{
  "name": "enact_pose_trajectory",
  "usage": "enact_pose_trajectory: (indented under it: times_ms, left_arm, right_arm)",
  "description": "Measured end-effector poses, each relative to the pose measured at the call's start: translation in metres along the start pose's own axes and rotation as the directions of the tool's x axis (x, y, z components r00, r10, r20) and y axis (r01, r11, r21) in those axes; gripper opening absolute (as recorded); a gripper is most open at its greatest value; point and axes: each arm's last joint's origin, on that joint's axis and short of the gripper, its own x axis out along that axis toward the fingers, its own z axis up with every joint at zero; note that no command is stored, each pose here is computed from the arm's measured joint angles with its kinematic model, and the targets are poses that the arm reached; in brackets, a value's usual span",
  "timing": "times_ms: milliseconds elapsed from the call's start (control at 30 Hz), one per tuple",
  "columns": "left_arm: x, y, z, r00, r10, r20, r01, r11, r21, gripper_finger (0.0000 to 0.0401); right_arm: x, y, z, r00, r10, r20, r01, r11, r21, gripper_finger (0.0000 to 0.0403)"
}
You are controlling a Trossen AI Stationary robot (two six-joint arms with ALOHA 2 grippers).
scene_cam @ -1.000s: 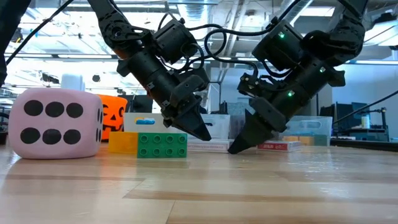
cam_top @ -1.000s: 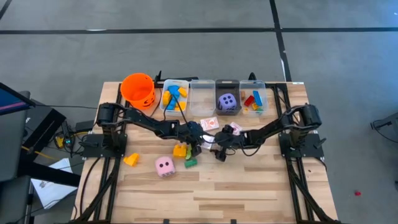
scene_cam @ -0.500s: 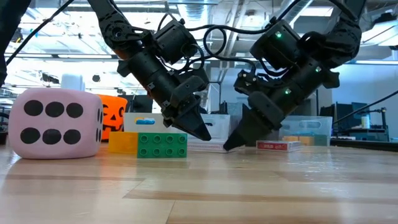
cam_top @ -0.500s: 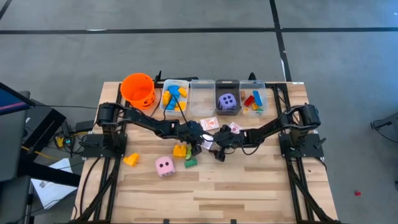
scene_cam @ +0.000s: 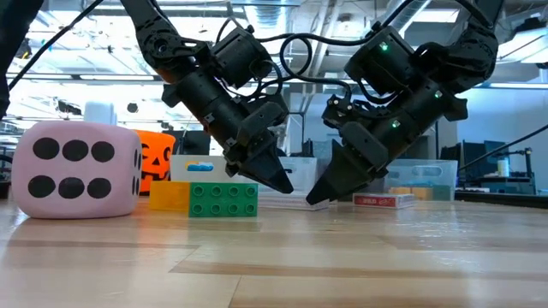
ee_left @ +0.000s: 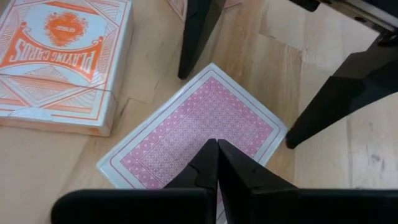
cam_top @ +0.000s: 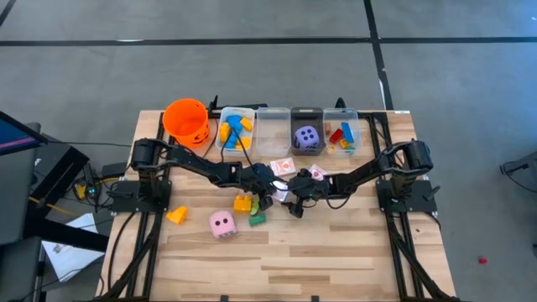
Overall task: Pick & Place Toys
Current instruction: Put the pink deck of cards into the left transparent bin
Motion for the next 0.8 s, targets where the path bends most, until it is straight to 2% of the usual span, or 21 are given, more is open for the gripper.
enact_pose_trajectory:
  times_ms: [800]
  left_arm:
    - [-0.0001, -0.003, 0.0047, 0.998, -0.018, 0.053, 0.018, 1.0, 0.002, 0.0001]
  right_arm:
    - [-0.0003, 0.0009, -0.0001, 1.0, 0.021, -0.01, -0.022, 1.0, -0.007, 0.0392]
